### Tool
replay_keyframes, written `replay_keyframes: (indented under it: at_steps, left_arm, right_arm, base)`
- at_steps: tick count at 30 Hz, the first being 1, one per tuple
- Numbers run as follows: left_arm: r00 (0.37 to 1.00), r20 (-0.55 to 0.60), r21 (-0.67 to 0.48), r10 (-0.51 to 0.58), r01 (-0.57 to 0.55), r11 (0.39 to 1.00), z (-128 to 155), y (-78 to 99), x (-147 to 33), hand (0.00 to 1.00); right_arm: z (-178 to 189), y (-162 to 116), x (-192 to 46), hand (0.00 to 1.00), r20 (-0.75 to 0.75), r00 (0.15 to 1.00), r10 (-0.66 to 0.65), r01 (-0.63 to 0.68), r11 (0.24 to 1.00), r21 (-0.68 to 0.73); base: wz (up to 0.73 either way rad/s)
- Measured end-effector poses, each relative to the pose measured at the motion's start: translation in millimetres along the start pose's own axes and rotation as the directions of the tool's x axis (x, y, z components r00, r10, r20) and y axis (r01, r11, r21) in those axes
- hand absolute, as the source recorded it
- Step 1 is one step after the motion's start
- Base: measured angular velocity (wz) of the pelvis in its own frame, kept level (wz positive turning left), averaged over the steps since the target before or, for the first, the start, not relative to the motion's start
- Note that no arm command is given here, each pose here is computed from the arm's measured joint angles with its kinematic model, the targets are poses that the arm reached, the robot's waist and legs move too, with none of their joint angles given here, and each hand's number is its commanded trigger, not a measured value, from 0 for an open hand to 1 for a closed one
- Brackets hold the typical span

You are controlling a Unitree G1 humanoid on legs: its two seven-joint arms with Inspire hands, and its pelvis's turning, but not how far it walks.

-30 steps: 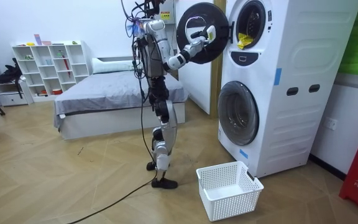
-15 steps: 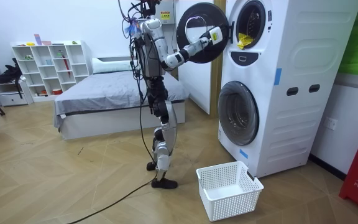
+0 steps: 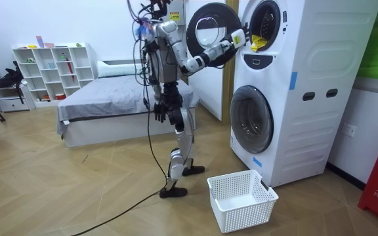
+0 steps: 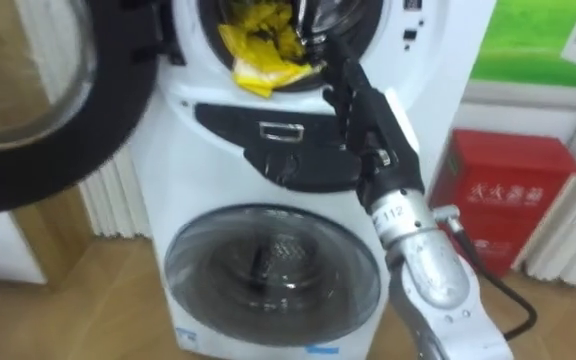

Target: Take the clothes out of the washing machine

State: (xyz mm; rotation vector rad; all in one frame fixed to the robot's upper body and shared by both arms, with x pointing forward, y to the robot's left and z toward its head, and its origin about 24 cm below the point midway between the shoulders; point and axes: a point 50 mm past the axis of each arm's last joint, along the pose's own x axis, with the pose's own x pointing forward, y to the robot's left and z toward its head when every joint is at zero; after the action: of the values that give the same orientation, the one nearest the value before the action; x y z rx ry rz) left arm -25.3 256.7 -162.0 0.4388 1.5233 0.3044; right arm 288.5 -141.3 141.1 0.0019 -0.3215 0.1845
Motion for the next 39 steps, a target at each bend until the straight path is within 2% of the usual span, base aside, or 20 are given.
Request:
replay_keyframes:
  at_steps: [13,17,22,27,32,36,39]
  left_arm:
    - [0.995,0.095,-0.027,-0.028,0.031,0.999,35.3,1.0,1.4,0.0]
    - [0.995,0.095,-0.007,0.001,0.0,1.0,40.3,5.4,2.2,0.0]
    - [0.982,0.181,0.003,0.047,-0.049,0.999,66.3,9.2,0.7,0.0]
    - [0.986,0.15,0.024,0.078,-0.082,0.996,54.6,8.9,0.9,0.0]
    - [0.995,0.069,0.047,0.071,-0.075,0.996,29.3,5.4,1.0,0.0]
    - [0.996,0.072,0.046,0.052,-0.056,0.997,30.6,-2.0,-0.4,0.0]
    - [0.996,0.081,0.055,0.046,-0.051,0.997,32.8,-3.0,-0.6,0.0]
  right_arm:
    - [4.9,-9.6,-0.7,0.0,0.024,0.998,-0.052,0.055,0.994,-0.1]
    - [-8.8,-14.9,-25.3,0.0,0.012,0.995,-0.099,0.1,0.99,-0.1]
    - [-12.6,-19.6,-26.9,0.0,-0.028,0.993,-0.111,0.108,0.988,-0.107]
    - [-14.6,-22.2,-26.8,0.0,-0.057,0.99,-0.131,0.126,0.988,-0.088]
    - [-13.1,-22.6,-25.3,0.0,-0.05,0.989,-0.137,0.133,0.988,-0.075]
    - [-10.1,-18.4,-23.4,0.0,-0.038,0.993,-0.115,0.112,0.992,-0.059]
    - [-4.5,-11.9,-22.9,0.0,-0.025,0.996,-0.084,0.081,0.99,-0.111]
  base:
    - [0.07]
    - [0.1]
    - [0.06]
    - [0.04]
    - [-0.08]
    - [-0.07]
    - [-0.07]
